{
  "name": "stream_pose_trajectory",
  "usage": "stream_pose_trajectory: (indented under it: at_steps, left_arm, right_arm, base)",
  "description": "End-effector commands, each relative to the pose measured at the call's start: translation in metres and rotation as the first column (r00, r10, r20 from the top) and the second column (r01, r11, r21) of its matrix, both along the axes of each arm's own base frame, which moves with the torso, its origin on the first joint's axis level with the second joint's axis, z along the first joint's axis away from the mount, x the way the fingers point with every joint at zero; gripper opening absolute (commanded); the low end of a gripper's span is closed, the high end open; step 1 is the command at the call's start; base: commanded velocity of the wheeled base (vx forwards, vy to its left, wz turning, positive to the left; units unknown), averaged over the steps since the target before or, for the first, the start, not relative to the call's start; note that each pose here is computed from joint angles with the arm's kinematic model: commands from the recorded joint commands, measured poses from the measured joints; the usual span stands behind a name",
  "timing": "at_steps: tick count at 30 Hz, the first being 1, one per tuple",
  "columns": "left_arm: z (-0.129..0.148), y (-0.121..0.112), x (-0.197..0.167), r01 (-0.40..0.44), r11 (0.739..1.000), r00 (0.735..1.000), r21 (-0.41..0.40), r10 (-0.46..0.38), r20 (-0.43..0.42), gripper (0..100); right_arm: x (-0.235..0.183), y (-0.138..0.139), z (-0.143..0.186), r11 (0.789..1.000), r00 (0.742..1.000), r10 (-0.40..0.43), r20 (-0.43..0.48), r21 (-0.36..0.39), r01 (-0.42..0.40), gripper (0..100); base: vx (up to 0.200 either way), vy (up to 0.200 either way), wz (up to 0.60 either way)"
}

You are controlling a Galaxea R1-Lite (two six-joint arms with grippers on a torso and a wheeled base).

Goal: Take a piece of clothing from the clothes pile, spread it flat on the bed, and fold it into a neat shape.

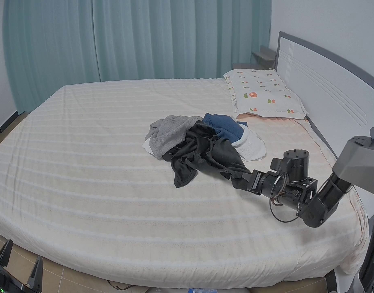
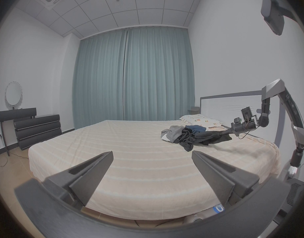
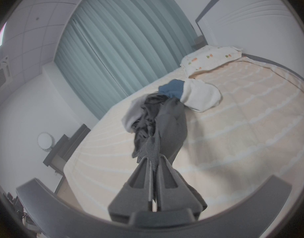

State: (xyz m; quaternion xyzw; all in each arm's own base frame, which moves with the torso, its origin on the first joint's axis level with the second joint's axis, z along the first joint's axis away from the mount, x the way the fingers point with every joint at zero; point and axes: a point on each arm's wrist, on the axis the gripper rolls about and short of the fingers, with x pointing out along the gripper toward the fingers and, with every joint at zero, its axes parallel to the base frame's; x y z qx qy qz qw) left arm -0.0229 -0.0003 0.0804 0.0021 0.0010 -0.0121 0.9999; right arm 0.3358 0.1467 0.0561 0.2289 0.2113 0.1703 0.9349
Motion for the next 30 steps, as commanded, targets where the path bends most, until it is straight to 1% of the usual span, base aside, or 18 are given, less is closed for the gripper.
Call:
stream_pose_trajectory:
  at_steps: [1, 9, 10, 11, 12, 13, 14, 16, 17, 18, 19, 21, 22, 24, 26, 28, 29, 30]
  left_arm:
    - [-0.005, 0.000, 0.000, 0.002, 1.000, 1.000, 0.003, -0.002, -0.001, 100]
    - [-0.005, 0.000, 0.000, -0.003, 1.000, 1.000, 0.005, 0.003, 0.004, 100]
    - [0.018, 0.000, -0.005, 0.000, 0.999, 0.995, -0.044, 0.004, 0.099, 100]
    - [0.062, 0.000, -0.010, 0.020, 0.991, 0.982, -0.136, 0.006, 0.186, 100]
    - [0.076, 0.000, -0.009, 0.025, 0.986, 0.982, -0.164, 0.006, 0.189, 100]
    - [0.082, 0.000, -0.005, 0.034, 0.982, 0.986, -0.188, -0.002, 0.168, 100]
    - [0.087, 0.000, 0.007, 0.027, 0.983, 0.995, -0.183, -0.008, 0.103, 100]
    - [0.085, -0.001, 0.019, 0.056, 0.993, 0.998, -0.100, -0.054, 0.020, 100]
    - [0.085, -0.001, 0.019, 0.056, 0.993, 0.998, -0.100, -0.054, 0.020, 100]
    - [0.078, -0.003, 0.030, 0.160, 0.986, 0.984, -0.052, -0.163, -0.066, 100]
    - [0.073, -0.004, 0.040, 0.197, 0.979, 0.969, -0.057, -0.204, -0.140, 100]
    - [0.070, -0.005, 0.048, 0.206, 0.977, 0.958, -0.056, -0.213, -0.194, 100]
    - [0.069, -0.007, 0.061, 0.221, 0.973, 0.935, -0.067, -0.231, -0.270, 100]
    - [0.068, -0.009, 0.073, 0.234, 0.969, 0.914, -0.076, -0.246, -0.324, 100]
    - [0.064, -0.016, 0.094, 0.282, 0.955, 0.866, -0.094, -0.295, -0.404, 100]
    - [0.063, -0.018, 0.100, 0.290, 0.952, 0.856, -0.096, -0.303, -0.419, 100]
    - [0.060, -0.022, 0.117, 0.302, 0.948, 0.832, -0.097, -0.312, -0.459, 100]
    - [0.058, -0.025, 0.125, 0.309, 0.946, 0.822, -0.094, -0.315, -0.475, 100]
  right_arm:
    - [-0.050, 0.001, 0.056, 0.995, 0.988, 0.061, 0.143, 0.068, -0.071, 0]
    - [-0.072, -0.005, 0.090, 0.990, 0.970, 0.061, 0.234, 0.113, -0.089, 0]
    - [-0.078, -0.005, 0.093, 0.988, 0.968, 0.070, 0.239, 0.116, -0.100, 0]
    - [-0.083, -0.006, 0.096, 0.987, 0.966, 0.075, 0.246, 0.119, -0.107, 0]
    - [-0.085, -0.006, 0.097, 0.987, 0.966, 0.077, 0.249, 0.120, -0.109, 0]
    - [-0.086, -0.006, 0.100, 0.986, 0.963, 0.081, 0.257, 0.123, -0.116, 0]
    - [-0.089, -0.005, 0.104, 0.984, 0.959, 0.087, 0.270, 0.129, -0.125, 0]
    - [-0.098, -0.002, 0.112, 0.979, 0.951, 0.102, 0.292, 0.139, -0.148, 0]
    - [-0.098, -0.002, 0.112, 0.979, 0.951, 0.102, 0.292, 0.139, -0.148, 0]
    - [-0.104, -0.002, 0.115, 0.977, 0.947, 0.113, 0.300, 0.141, -0.161, 0]
    - [-0.106, -0.003, 0.115, 0.977, 0.945, 0.116, 0.304, 0.139, -0.164, 0]
    - [-0.108, -0.002, 0.117, 0.976, 0.943, 0.121, 0.310, 0.137, -0.170, 0]
    - [-0.110, -0.002, 0.120, 0.975, 0.940, 0.120, 0.318, 0.140, -0.172, 0]
    - [-0.112, -0.004, 0.120, 0.975, 0.942, 0.119, 0.315, 0.140, -0.170, 0]
    - [-0.117, -0.007, 0.117, 0.977, 0.946, 0.120, 0.302, 0.135, -0.167, 0]
    - [-0.118, -0.008, 0.116, 0.977, 0.947, 0.121, 0.299, 0.133, -0.167, 0]
    - [-0.119, -0.008, 0.116, 0.978, 0.947, 0.115, 0.299, 0.133, -0.161, 0]
    - [-0.119, -0.008, 0.117, 0.979, 0.947, 0.110, 0.300, 0.134, -0.156, 0]
  base:
    - [0.000, 0.000, 0.00]
    - [0.000, 0.000, 0.00]
    - [0.000, 0.000, 0.00]
    - [0.000, 0.000, 0.00]
    - [0.000, 0.000, 0.00]
    - [0.000, 0.000, 0.00]
    - [0.000, 0.000, 0.00]
    - [0.000, 0.000, 0.00]
    - [0.000, 0.000, 0.00]
    - [0.000, 0.000, 0.00]
    - [0.000, 0.000, 0.00]
    - [0.000, 0.000, 0.00]
    - [0.000, 0.000, 0.00]
    - [0.000, 0.000, 0.00]
    - [0.000, 0.000, 0.00]
    - [0.000, 0.000, 0.00]
    - [0.000, 0.000, 0.00]
    - [0.000, 0.000, 0.00]
